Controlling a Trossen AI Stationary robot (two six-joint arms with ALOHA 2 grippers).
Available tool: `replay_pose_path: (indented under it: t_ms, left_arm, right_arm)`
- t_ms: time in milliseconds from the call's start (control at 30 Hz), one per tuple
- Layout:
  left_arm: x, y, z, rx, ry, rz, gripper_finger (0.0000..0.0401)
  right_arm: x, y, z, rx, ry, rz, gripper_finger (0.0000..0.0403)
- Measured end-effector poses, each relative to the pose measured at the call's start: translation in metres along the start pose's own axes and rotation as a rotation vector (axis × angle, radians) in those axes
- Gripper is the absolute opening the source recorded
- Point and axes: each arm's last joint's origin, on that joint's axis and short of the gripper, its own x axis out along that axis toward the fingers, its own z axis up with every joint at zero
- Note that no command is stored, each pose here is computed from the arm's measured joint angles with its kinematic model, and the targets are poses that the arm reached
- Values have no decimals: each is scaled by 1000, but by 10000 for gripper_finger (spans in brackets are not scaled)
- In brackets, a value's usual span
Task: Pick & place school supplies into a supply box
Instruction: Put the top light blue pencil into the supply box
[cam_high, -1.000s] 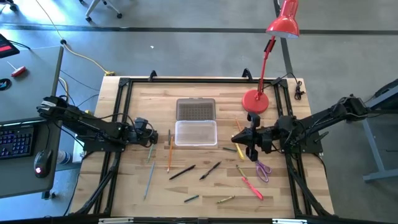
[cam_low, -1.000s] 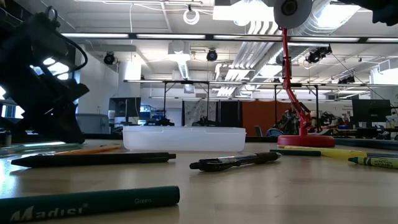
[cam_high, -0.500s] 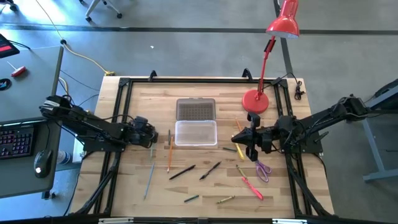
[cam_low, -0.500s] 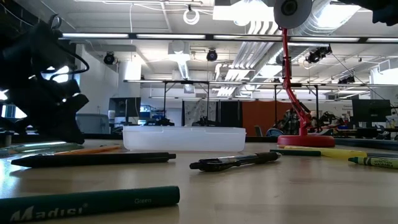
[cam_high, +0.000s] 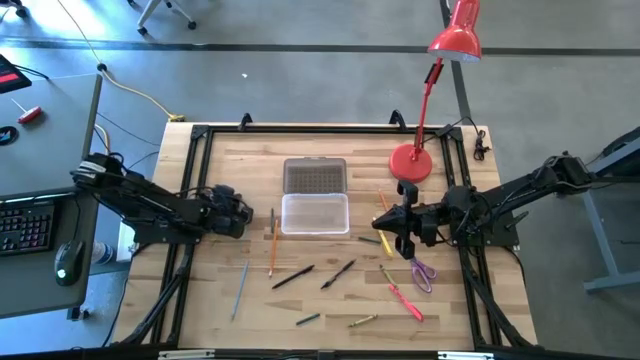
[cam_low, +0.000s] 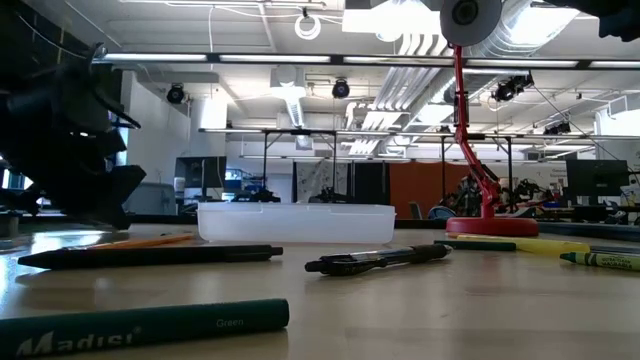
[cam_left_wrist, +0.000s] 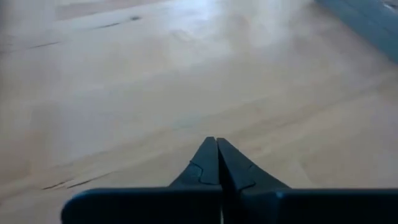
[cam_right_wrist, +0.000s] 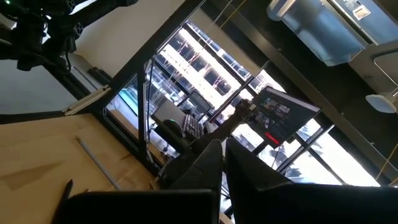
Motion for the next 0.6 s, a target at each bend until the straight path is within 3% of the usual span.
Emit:
replay_pose_path:
  t_ms: [200, 400, 600]
  left_arm:
    - [17, 2, 5, -48, 26, 98, 56]
    - [30, -3, 13, -45, 5, 95, 101]
    - [29, -4, 17, -70, -2, 77, 110]
  right_arm:
    - [0, 0, 0, 0, 0, 0, 0]
    - [0, 0, 0, -1, 3, 6, 0]
    - [0, 1, -1, -2, 9, 13, 0]
